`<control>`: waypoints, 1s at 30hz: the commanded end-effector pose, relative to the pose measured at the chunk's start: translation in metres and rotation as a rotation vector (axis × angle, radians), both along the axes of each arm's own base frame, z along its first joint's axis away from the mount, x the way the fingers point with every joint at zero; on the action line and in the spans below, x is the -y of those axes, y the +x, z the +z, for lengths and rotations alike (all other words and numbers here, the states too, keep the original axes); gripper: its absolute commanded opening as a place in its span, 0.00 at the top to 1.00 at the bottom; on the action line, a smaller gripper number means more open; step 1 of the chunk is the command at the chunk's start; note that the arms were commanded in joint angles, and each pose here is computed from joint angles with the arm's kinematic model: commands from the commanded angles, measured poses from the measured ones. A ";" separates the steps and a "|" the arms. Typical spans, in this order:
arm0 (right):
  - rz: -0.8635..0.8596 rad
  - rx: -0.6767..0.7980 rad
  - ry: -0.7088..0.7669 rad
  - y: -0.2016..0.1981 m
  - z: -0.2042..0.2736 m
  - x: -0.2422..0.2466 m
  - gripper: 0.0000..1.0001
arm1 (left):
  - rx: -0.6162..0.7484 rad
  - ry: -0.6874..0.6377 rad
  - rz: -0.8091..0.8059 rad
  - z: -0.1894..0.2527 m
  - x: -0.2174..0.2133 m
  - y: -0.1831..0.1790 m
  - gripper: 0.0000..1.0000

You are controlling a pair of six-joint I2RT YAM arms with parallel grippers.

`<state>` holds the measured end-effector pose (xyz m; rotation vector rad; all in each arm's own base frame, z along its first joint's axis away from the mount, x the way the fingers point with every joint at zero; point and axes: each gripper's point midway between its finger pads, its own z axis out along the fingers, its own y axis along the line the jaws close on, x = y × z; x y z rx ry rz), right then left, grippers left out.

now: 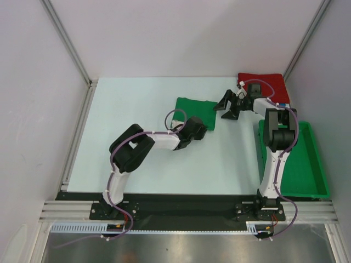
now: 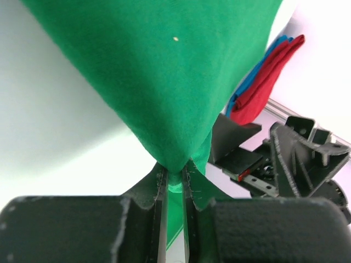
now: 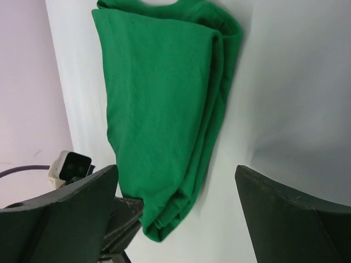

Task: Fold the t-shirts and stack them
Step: Neatly place the folded tshirt to the corner

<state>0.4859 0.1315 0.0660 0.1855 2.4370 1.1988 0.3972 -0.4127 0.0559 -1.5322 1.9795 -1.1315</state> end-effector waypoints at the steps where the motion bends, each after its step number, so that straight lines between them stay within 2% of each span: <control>1: 0.016 0.051 0.047 0.015 0.013 -0.012 0.05 | 0.061 -0.063 0.001 0.041 -0.001 0.003 0.93; 10: -0.067 -0.027 0.084 0.019 -0.002 -0.013 0.10 | 0.084 -0.097 -0.009 0.056 -0.002 0.000 0.93; 14: -0.046 -0.056 0.162 0.013 -0.003 -0.033 0.18 | 0.097 -0.121 -0.012 0.064 -0.001 -0.001 0.93; 19: -0.084 -0.093 0.093 0.003 -0.011 -0.028 0.19 | 0.114 -0.121 -0.010 0.071 -0.003 0.001 0.93; 30: -0.152 -0.193 0.134 0.002 -0.022 -0.034 0.24 | 0.132 -0.133 -0.017 0.081 -0.004 0.000 0.93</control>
